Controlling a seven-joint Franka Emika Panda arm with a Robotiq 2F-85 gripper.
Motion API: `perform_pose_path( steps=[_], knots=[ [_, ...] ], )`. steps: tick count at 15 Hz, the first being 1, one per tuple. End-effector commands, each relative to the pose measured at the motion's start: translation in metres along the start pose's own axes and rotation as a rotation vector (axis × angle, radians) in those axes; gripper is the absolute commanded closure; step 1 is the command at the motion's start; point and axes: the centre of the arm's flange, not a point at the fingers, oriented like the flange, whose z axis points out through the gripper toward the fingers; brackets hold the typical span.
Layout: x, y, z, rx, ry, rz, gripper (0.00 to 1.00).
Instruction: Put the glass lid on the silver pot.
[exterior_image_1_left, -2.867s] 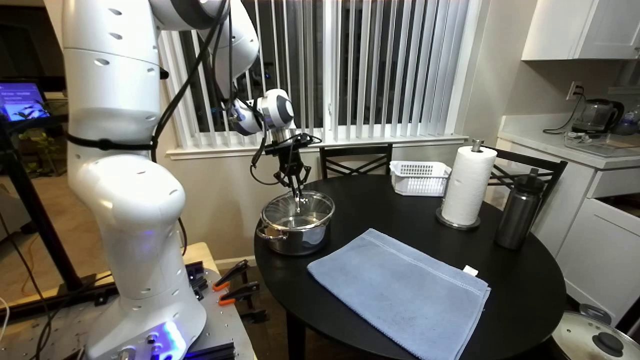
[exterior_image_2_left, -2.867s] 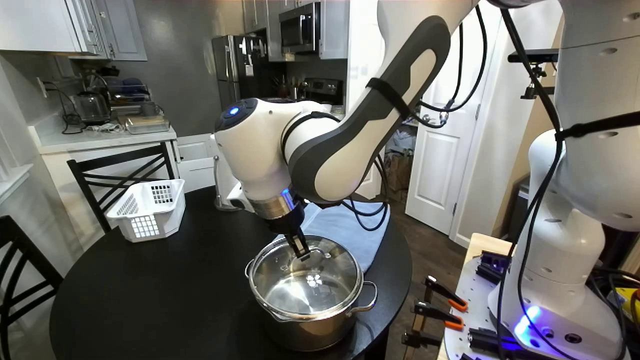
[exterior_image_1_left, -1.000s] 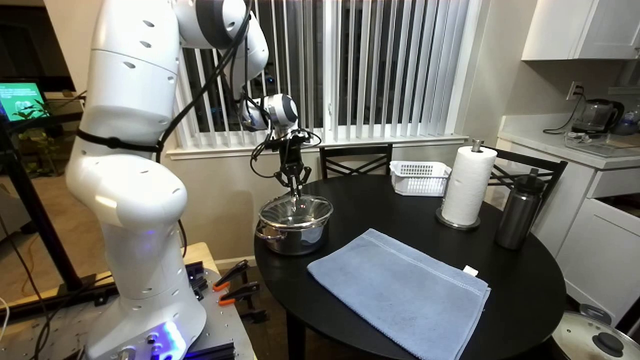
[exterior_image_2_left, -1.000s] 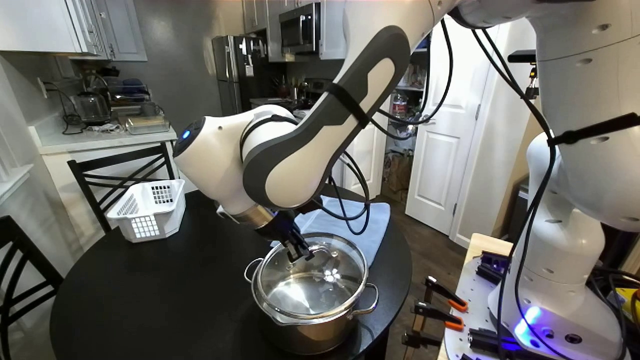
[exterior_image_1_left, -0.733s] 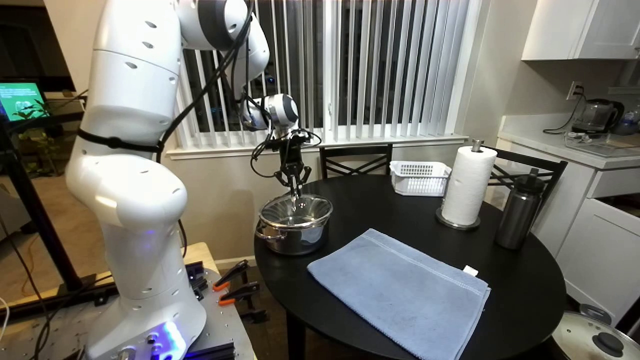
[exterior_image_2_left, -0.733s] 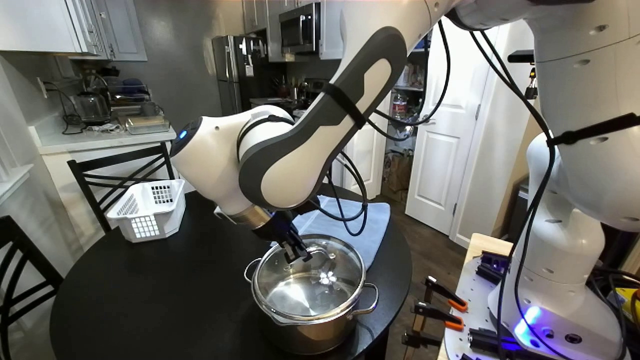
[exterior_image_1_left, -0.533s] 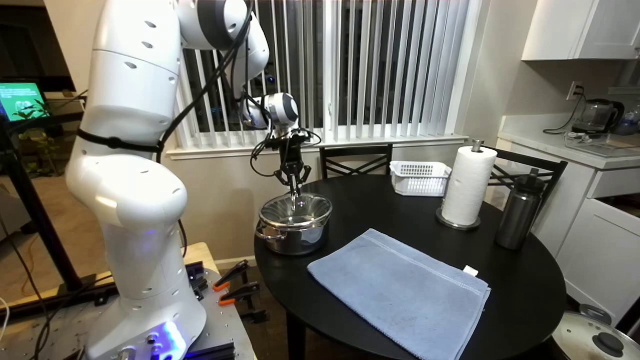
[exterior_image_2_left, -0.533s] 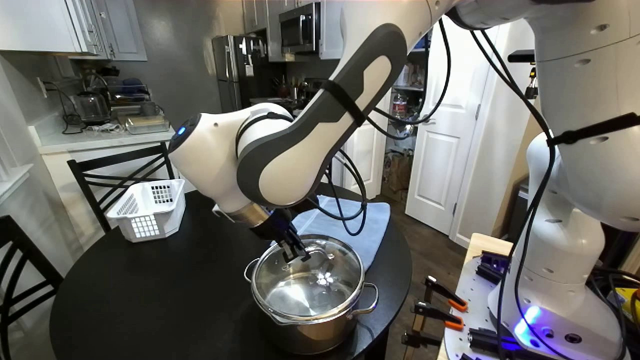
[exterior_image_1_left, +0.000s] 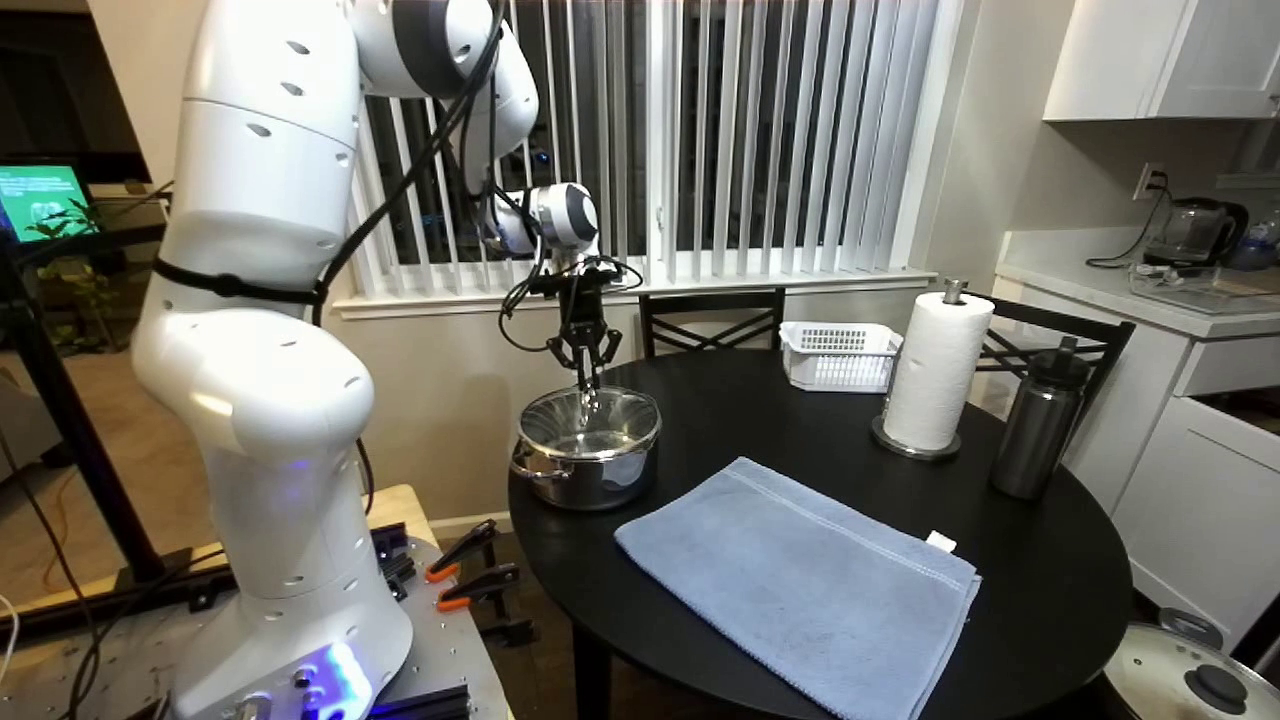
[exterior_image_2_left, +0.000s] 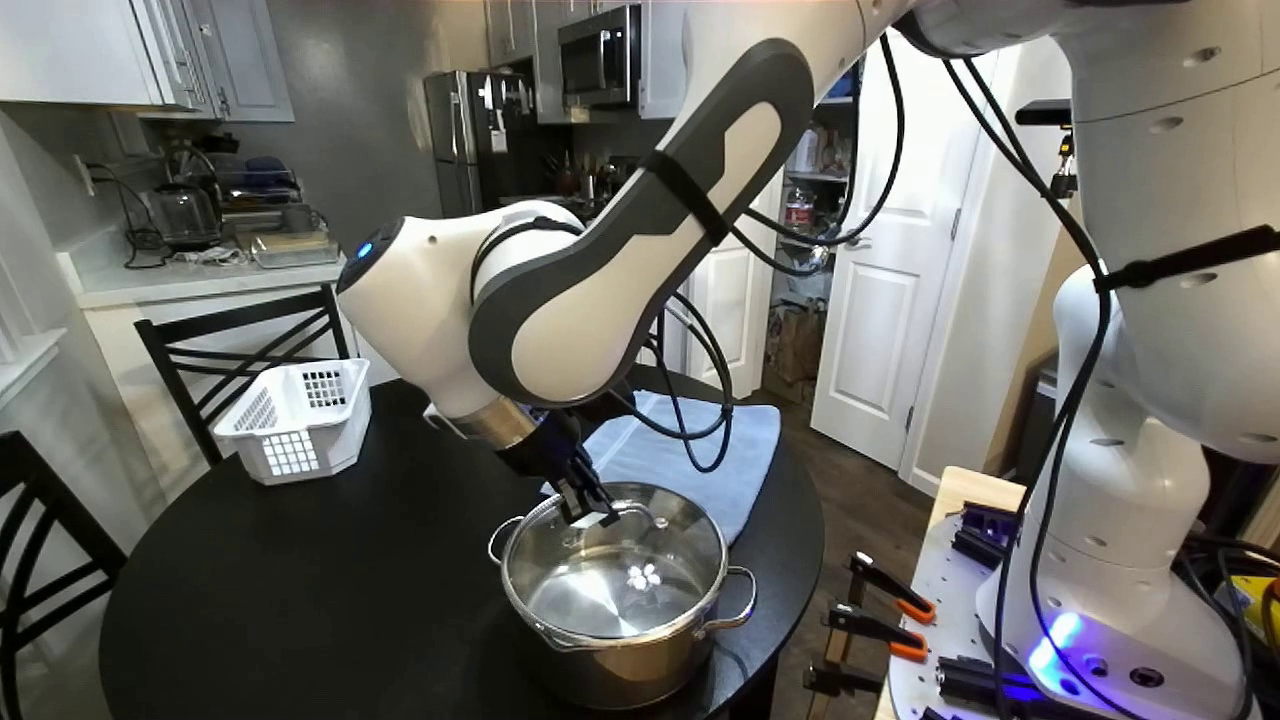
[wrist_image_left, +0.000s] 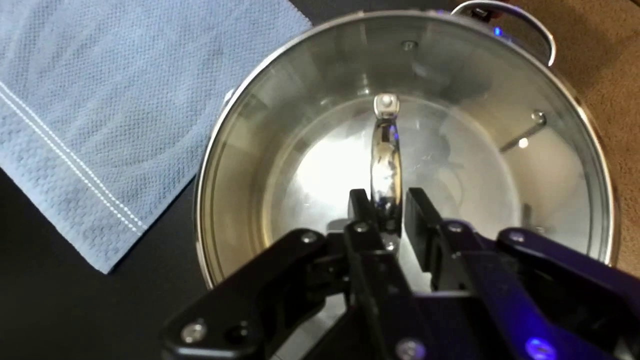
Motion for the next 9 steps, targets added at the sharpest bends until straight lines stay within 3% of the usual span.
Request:
perform_pose_path(
  steps=[1, 5, 6, 9],
  knots=[
    [-0.014, 0.006, -0.014, 0.009, 0.014, -0.007, 0.45],
    [-0.018, 0.006, -0.022, -0.003, 0.033, 0.010, 0.19],
    [-0.006, 0.004, -0.015, -0.011, 0.025, 0.012, 0.39],
    [-0.008, 0.005, -0.019, -0.014, 0.032, 0.015, 0.20]
  ],
)
